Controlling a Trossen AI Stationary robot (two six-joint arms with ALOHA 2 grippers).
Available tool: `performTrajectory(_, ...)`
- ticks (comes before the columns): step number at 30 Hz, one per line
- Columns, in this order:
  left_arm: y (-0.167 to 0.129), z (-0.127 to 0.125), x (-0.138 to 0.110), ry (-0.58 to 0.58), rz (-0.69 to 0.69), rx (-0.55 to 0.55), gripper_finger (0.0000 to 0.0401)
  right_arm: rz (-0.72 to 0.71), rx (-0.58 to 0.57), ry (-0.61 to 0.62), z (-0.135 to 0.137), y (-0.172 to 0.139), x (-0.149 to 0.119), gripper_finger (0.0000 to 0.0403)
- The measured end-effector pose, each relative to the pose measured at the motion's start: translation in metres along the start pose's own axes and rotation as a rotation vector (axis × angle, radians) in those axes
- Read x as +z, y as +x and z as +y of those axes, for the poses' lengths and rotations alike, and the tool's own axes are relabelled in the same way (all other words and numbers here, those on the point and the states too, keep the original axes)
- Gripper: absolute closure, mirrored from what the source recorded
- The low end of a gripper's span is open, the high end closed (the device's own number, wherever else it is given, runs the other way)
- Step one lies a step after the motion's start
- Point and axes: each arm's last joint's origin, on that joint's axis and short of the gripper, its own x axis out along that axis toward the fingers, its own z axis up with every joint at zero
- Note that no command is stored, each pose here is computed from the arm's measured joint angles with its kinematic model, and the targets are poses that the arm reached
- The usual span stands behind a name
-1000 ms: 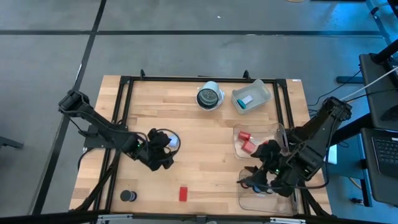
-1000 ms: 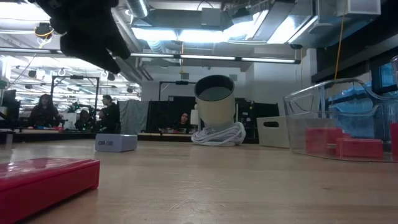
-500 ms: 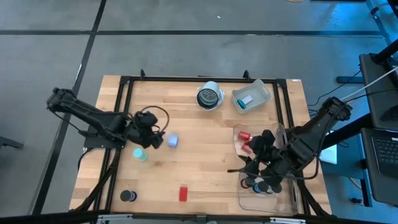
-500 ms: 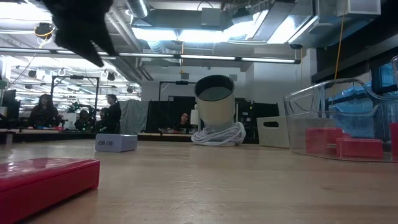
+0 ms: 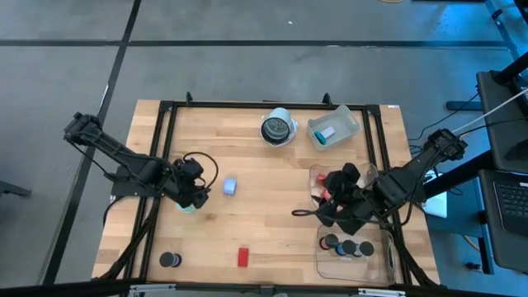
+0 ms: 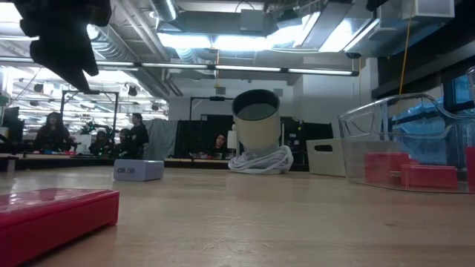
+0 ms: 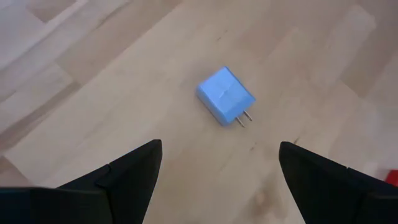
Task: Pick & Place Office items
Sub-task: Put the light blue hourglass into the bottom transparent bin
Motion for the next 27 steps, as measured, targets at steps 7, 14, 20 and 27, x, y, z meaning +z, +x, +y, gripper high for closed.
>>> performTrajectory(7,-0.002,0.005,-0.008,-0.057,0.115,0.026,0.0079,0.008,-0.015,0.018,-0.003,0.005,0.005,0.0114)
performTrajectory(14,-0.005,0.011,-0.016,-0.161,0.249,0.086,0.0079,0.028,-0.008,0.033,-0.004,0.007,0.007,0.0114)
performTrajectory(20,-0.004,0.004,-0.026,-0.171,0.275,0.099,0.0079,0.027,-0.005,0.034,-0.003,0.007,0.007,0.0114)
performTrajectory(27,0.002,-0.005,-0.040,-0.150,0.312,0.147,0.0079,0.027,-0.005,0.034,-0.003,0.007,0.007,0.0115)
